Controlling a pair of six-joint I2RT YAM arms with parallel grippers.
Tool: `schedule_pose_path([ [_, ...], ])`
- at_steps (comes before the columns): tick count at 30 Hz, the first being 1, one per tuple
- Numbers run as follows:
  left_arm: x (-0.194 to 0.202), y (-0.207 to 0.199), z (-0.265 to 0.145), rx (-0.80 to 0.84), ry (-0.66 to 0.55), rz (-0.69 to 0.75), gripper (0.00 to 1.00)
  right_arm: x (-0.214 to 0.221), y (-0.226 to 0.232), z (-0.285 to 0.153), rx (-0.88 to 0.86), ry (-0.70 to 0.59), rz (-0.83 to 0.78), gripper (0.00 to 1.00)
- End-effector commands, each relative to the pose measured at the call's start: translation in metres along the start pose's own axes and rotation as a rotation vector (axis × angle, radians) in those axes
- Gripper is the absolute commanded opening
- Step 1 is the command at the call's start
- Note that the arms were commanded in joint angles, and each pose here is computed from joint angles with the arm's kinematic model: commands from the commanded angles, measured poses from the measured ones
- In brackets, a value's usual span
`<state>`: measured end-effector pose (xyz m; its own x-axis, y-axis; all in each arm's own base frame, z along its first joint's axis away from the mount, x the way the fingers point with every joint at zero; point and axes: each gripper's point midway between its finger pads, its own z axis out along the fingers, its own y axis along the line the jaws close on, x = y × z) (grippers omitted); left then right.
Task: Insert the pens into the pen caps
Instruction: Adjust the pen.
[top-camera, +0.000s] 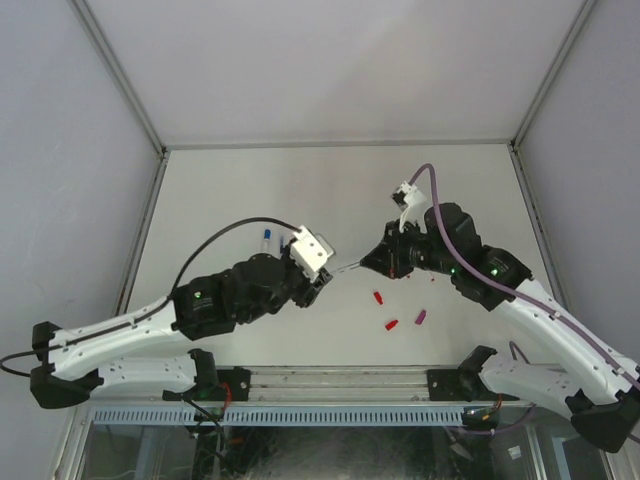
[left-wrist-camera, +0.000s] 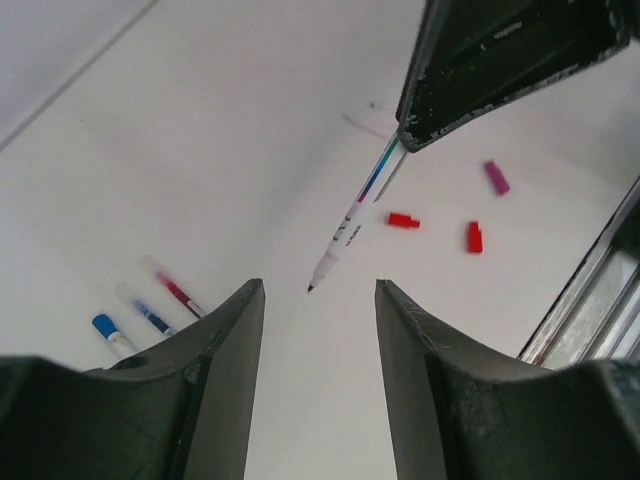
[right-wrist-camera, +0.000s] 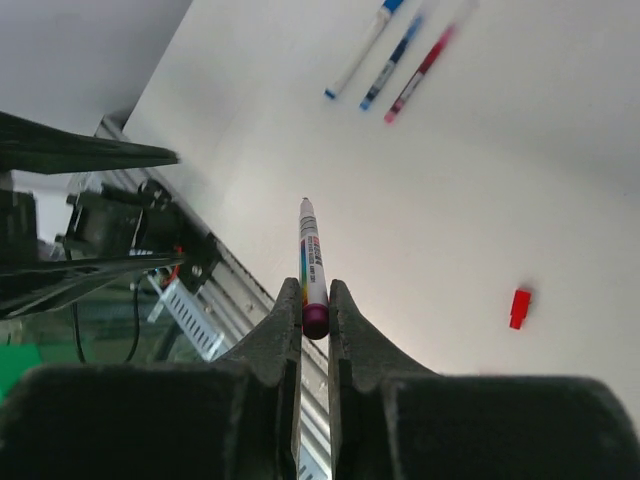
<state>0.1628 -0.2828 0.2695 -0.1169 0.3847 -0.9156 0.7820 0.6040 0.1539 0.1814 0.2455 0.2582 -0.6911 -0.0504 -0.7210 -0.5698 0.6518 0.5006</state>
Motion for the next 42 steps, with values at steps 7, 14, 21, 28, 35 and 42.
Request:
schedule_pose_path([
  [7, -0.065, 0.041, -0.043, -0.038, -0.398, -0.485, 0.57, -0.075, 0.011, -0.034, -0.041, -0.501, 0.144, 0.0],
  [14, -0.116, 0.036, -0.073, 0.136, -0.662, -0.675, 0.67, -0.096, 0.033, -0.051, -0.21, -0.705, 0.18, 0.0],
  [21, -0.13, 0.031, -0.077, 0.208, -0.741, -0.749, 0.71, -0.101, 0.07, -0.066, -0.41, -0.825, 0.16, 0.0],
  [28, -0.128, 0.027, -0.076, 0.231, -0.74, -0.764, 0.71, -0.102, 0.077, -0.084, -0.5, -0.918, 0.194, 0.0],
  [35, -0.13, 0.022, -0.074, 0.253, -0.74, -0.755, 0.71, -0.102, 0.087, -0.095, -0.568, -0.929, 0.194, 0.0],
  [42, -0.137, 0.023, -0.075, 0.253, -0.756, -0.74, 0.69, -0.085, 0.104, -0.079, -0.663, -0.802, 0.182, 0.0],
])
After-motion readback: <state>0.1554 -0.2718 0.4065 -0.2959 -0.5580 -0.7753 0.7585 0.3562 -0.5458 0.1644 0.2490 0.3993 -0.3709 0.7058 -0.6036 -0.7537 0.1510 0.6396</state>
